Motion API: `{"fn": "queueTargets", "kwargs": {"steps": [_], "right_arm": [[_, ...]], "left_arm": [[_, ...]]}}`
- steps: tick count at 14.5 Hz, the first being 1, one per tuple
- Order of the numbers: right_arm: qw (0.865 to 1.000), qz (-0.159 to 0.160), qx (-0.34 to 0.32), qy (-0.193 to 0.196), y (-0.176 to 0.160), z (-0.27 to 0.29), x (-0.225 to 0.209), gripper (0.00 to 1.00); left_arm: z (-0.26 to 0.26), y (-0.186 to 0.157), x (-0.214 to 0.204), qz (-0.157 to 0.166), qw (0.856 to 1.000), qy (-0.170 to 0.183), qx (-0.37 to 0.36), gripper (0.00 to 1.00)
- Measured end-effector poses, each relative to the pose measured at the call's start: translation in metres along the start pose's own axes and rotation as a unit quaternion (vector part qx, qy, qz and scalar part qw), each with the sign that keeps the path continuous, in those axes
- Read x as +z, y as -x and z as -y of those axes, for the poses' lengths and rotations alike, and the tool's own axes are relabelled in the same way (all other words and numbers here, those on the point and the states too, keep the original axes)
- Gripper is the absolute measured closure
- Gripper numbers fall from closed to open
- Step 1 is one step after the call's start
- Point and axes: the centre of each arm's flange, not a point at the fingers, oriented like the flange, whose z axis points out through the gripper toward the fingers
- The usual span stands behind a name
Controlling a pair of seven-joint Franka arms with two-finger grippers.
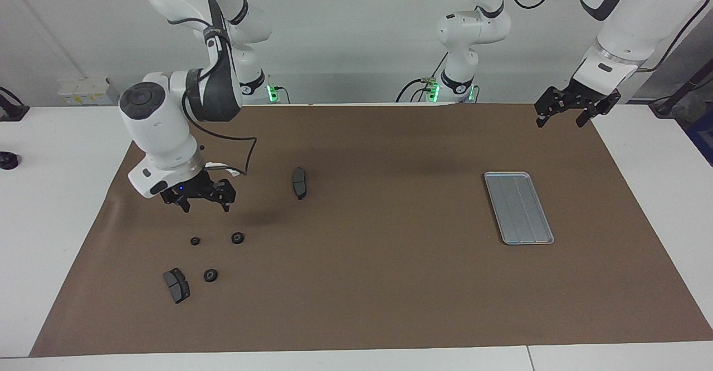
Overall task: Pick bearing gear from pile to tray
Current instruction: 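Grasp a black bearing gear from the pile with the right gripper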
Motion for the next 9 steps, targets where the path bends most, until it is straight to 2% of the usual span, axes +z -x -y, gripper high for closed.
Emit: {"fn": "queueTargets", "kwargs": {"steps": [9], "right_arm": [[0.999, 0.002, -0.032, 0.002, -0.001, 0.037, 0.100, 0.00]], "left_arm": [[0.000, 0.000, 0.000, 0.000, 1.000, 0.000, 0.000, 0.00]]}}
